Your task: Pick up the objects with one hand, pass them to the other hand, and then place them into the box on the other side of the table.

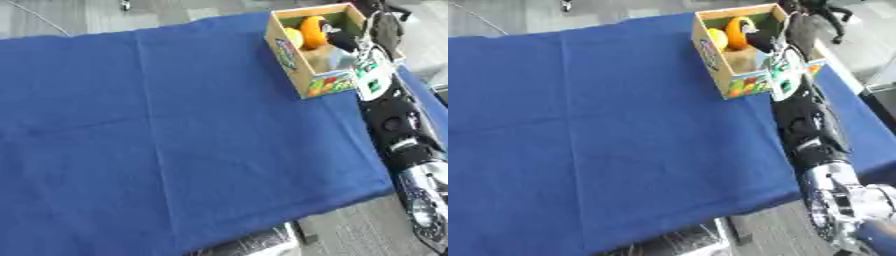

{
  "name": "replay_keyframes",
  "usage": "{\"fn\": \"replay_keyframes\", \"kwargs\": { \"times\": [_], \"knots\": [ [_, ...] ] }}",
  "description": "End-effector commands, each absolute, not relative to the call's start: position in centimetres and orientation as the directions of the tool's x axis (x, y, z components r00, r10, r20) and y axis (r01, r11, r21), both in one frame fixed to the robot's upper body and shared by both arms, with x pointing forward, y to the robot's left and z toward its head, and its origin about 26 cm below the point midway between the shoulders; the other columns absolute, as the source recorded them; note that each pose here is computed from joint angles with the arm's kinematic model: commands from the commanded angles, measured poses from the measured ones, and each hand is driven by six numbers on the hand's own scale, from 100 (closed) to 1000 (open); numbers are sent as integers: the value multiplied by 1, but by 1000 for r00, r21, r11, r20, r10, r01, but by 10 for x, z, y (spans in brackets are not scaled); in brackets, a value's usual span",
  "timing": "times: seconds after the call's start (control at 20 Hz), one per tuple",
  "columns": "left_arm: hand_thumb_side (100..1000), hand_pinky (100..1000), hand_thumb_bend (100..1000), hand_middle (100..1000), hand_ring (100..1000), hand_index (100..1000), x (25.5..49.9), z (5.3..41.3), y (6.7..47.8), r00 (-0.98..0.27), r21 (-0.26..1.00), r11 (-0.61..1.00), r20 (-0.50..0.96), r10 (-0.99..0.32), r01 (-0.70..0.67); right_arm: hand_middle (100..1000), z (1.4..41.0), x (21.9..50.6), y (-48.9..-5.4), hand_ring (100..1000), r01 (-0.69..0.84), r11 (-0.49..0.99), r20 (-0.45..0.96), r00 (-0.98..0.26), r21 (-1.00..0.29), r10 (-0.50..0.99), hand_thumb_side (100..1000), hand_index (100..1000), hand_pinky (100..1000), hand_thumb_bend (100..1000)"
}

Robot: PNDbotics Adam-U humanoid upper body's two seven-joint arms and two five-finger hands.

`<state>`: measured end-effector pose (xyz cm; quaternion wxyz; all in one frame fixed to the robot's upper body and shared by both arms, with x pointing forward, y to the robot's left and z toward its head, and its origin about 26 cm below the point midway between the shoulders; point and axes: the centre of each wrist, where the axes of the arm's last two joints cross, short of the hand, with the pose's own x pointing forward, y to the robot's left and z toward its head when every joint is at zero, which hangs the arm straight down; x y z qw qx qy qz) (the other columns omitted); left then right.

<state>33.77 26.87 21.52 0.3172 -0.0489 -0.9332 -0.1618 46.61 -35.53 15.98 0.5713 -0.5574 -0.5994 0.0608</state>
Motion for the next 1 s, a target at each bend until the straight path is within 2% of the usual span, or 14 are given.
{"fn": "replay_keyframes", "kwargs": {
  "times": [0.05, 0.15, 0.35, 0.65, 0.8, 1.0],
  "knots": [
    [396, 743, 190, 496, 451, 542, 336, 223, 273, -808, 288, 942, 588, -31, 173, 808, 185, 463, -367, 735, 655, 333, 604, 238, -678, 761, 442, 978, 733, 546],
    [408, 744, 218, 498, 453, 545, 335, 222, 275, -808, 288, 943, 588, -38, 165, 808, 191, 461, -365, 736, 666, 338, 596, 201, -665, 777, 372, 992, 734, 480],
    [442, 747, 282, 507, 460, 555, 332, 223, 282, -811, 281, 951, 582, -62, 129, 818, 214, 451, -353, 744, 724, 403, 612, 34, -560, 790, 351, 1000, 739, 435],
    [516, 759, 349, 530, 480, 580, 326, 214, 301, -789, 266, 964, 599, -140, 30, 941, 235, 421, -322, 814, 672, 641, 604, -349, -372, 716, 362, 1000, 786, 363],
    [565, 768, 387, 550, 496, 594, 323, 205, 311, -759, 247, 969, 626, -178, -23, 910, 233, 405, -308, 800, 606, 726, 584, -475, -325, 658, 364, 1000, 777, 372],
    [666, 787, 431, 584, 525, 612, 319, 186, 326, -693, 231, 969, 684, -227, -90, 858, 224, 389, -289, 770, 519, 804, 573, -578, -291, 581, 362, 994, 760, 361]
  ]
}}
